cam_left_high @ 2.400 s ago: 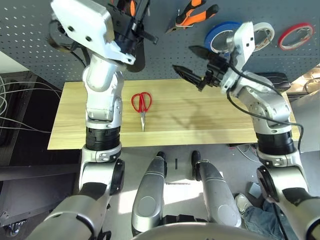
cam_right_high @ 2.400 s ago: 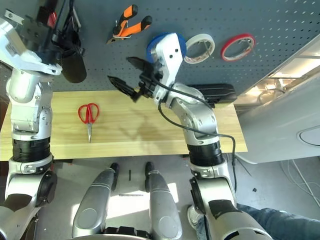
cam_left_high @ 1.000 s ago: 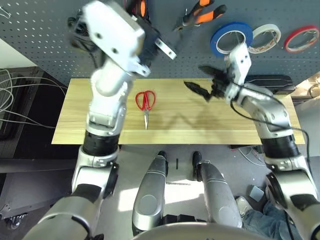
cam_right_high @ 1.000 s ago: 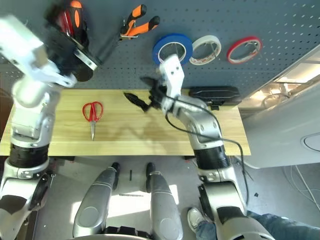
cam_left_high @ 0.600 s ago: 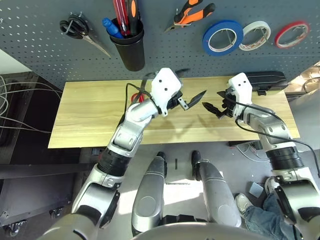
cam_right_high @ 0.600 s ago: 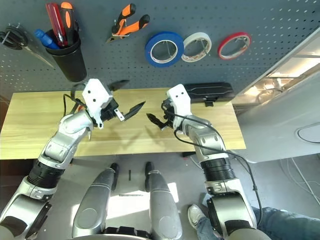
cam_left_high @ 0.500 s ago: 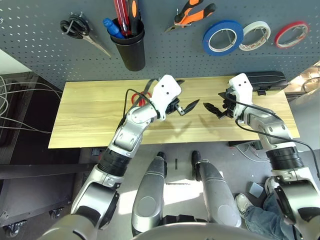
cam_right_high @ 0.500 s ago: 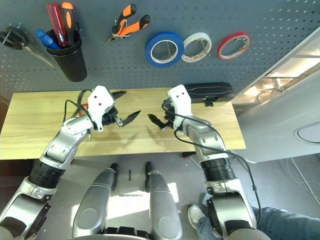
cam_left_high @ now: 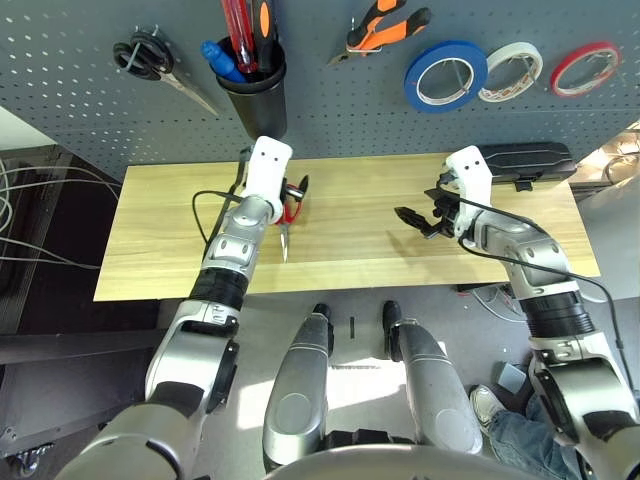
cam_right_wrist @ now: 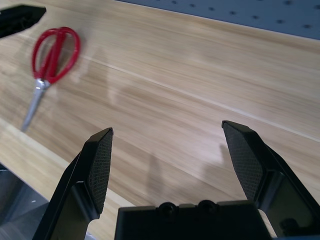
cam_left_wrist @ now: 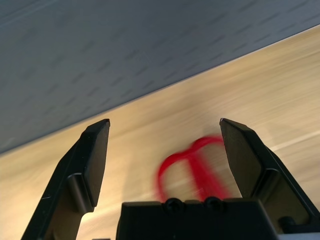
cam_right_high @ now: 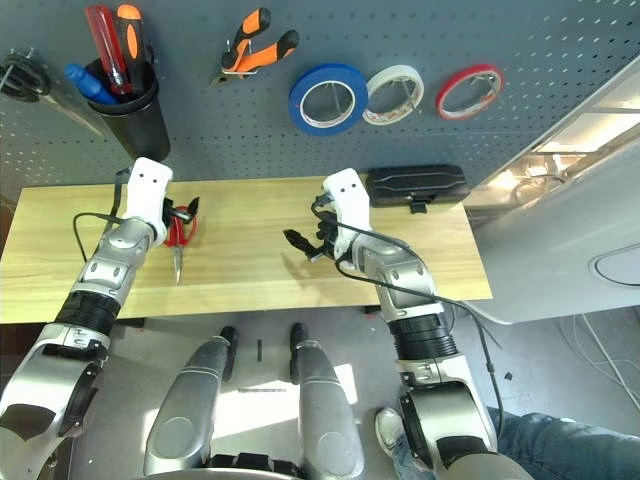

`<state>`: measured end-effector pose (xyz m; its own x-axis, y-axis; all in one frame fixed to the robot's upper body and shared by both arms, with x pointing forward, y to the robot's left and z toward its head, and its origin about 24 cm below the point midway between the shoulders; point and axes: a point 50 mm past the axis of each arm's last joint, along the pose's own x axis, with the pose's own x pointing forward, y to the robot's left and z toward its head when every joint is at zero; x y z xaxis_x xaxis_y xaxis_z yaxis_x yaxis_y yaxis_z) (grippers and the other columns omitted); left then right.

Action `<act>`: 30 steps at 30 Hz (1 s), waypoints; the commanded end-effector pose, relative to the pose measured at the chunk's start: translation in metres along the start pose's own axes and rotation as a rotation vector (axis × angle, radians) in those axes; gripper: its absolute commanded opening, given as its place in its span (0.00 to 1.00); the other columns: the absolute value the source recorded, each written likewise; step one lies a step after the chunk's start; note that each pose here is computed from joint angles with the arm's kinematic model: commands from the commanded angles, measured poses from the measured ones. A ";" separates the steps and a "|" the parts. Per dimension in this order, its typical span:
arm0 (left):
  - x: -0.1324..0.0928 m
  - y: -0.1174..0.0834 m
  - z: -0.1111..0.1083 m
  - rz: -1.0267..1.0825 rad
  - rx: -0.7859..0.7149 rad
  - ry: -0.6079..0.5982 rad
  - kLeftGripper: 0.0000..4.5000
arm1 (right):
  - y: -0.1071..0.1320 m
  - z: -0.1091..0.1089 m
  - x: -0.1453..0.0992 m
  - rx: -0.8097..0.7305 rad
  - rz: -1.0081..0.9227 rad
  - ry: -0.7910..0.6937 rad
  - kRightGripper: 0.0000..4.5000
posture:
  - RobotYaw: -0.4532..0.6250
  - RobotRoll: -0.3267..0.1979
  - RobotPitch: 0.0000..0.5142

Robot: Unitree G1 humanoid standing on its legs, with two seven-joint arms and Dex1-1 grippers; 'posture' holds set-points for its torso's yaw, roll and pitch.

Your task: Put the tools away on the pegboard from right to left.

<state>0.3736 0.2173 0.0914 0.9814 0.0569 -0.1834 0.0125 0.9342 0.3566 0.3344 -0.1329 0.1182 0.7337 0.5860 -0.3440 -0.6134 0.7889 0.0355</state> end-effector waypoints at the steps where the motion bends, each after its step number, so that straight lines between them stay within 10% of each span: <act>1: -0.003 0.007 -0.023 0.040 -0.004 0.098 1.00 | 0.009 0.003 0.003 0.014 0.035 -0.007 1.00 | 0.53 0.62 0.76; 21: -0.007 -0.006 -0.066 -0.032 0.001 0.313 1.00 | 0.037 0.029 0.015 -0.025 0.135 -0.089 1.00 | 0.52 0.62 0.77; 30: -0.010 -0.025 -0.075 -0.176 -0.139 0.478 0.45 | 0.039 0.031 0.017 -0.029 0.144 -0.093 1.00 | 0.52 0.62 0.78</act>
<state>0.3669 0.2215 0.0466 0.8630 0.0431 -0.5034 0.0846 0.9700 0.2280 0.3352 -0.0903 0.1461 0.6813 0.6918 -0.2393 -0.7049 0.7082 0.0406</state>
